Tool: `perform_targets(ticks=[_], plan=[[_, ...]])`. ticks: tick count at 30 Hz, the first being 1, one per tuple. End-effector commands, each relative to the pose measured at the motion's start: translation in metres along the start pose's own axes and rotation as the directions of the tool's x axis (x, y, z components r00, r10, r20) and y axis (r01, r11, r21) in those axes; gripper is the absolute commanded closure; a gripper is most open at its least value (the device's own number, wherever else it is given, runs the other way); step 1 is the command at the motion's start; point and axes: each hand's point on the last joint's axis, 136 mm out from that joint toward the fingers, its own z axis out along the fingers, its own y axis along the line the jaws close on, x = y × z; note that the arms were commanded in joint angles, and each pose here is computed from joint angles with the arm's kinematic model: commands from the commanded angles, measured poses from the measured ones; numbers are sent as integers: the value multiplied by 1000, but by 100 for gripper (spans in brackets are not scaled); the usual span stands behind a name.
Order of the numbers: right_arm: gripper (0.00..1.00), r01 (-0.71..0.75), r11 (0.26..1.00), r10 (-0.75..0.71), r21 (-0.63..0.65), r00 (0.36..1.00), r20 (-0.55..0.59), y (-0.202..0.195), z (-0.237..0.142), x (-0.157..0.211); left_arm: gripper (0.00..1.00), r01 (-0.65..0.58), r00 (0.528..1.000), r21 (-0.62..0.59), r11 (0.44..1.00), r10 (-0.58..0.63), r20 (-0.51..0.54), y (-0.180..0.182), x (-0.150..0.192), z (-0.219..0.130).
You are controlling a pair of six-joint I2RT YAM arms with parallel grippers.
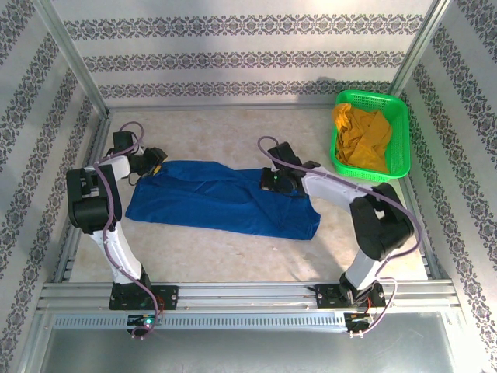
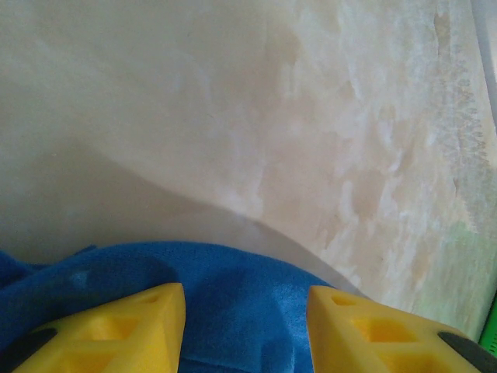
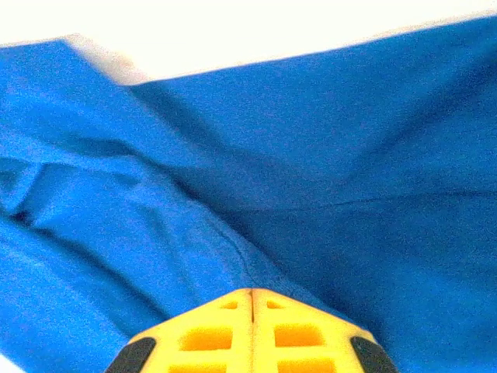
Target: Fold the inside-out t-shirt
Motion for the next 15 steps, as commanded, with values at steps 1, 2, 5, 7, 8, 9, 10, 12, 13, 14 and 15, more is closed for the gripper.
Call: perform_targets(ticks=[1, 2, 5, 7, 8, 9, 10, 12, 13, 14, 15], plan=[[100, 6, 999, -6, -32, 1000, 6, 17, -13, 12, 55, -14, 1000, -14, 1000, 14, -13, 4, 4, 2], [100, 11, 999, -11, -43, 1000, 9, 24, -16, 15, 55, -15, 1000, -13, 1000, 15, -11, 4, 4, 2], [100, 41, 996, -40, -74, 999, 16, 45, -21, 22, 55, -10, 1000, -13, 1000, 9, -11, 5, 5, 3], [100, 76, 992, -77, -101, 997, -5, 66, -18, 32, 55, 0, 1000, -11, 1000, 0, -11, 6, 5, 4], [100, 105, 990, -108, -92, 994, -27, 74, -15, 41, 55, 5, 1000, -10, 1000, -5, -10, 6, 5, 4], [100, 125, 988, -129, -91, 991, -40, 79, -13, 48, 55, 7, 1000, -7, 1000, -7, -9, 5, 5, 4], [100, 132, 986, -137, -98, 989, -48, 86, -11, 56, 55, 7, 1000, -5, 1000, -7, -8, 5, 5, 3], [100, 119, 989, -124, -88, 991, -54, 85, -9, 66, 55, 6, 1000, -7, 1000, -6, -8, 5, 6, 2], [98, 104, 992, -106, -66, 993, -41, 78, -10, 64, 55, 1, 1000, -4, 1000, -1, -6, 3, 5, 1], [80, 74, 996, -75, -41, 997, -21, 65, -11, 58, 55, -2, 1000, -3, 1000, 2, -5, 3, 5, 0], [62, 37, 999, -37, -25, 999, 3, 51, -12, 48, 55, -2, 1000, -2, 1000, 2, -7, 3, 6, 0]])
